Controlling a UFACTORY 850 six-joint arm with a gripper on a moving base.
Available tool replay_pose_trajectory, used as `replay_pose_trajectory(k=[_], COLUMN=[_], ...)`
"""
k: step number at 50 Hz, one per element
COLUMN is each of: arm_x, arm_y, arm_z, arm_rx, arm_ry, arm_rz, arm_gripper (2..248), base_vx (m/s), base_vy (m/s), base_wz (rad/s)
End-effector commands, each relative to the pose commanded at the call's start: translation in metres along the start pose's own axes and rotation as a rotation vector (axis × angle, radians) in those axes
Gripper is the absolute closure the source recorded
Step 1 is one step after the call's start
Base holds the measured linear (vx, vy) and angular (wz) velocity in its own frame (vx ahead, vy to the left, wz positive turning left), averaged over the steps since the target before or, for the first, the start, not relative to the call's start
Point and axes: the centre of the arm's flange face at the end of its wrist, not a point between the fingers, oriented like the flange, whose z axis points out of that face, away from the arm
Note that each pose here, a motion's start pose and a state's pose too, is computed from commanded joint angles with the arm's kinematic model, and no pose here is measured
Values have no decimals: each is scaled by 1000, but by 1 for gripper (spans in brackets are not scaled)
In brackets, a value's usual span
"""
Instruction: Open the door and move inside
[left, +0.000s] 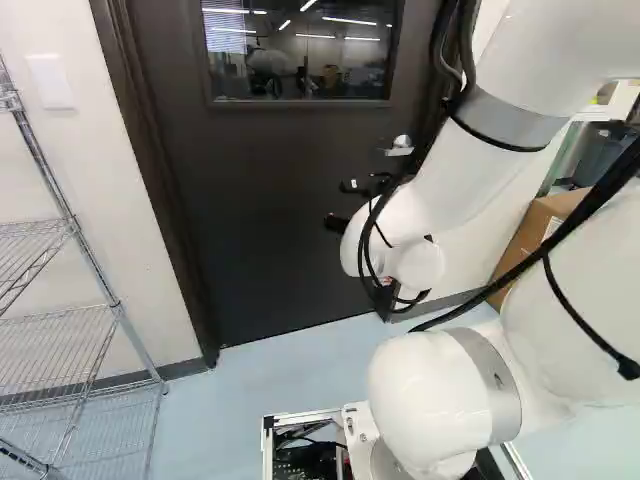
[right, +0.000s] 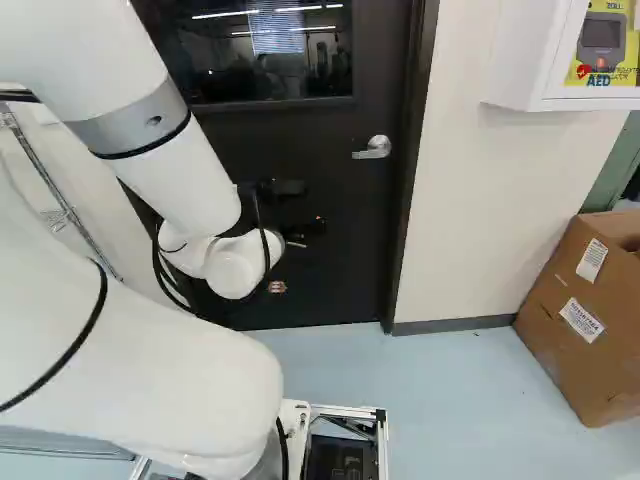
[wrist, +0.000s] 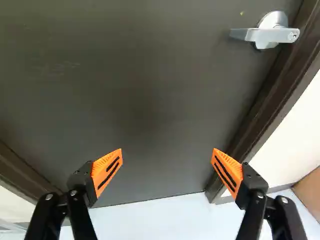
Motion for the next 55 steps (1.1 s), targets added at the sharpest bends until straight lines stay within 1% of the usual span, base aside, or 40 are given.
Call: replay_pose_trajectory(k=[30, 55], arm_x=[40, 77], arm_y=[9, 25], arm_z=[23, 48], arm_rx=[-26, -90], arm_ry=[73, 129], arm_rz=[7, 42], arm_gripper=[3, 3], base_vx=[0, 0], base_vy=[0, 0], base_wz=[0, 0])
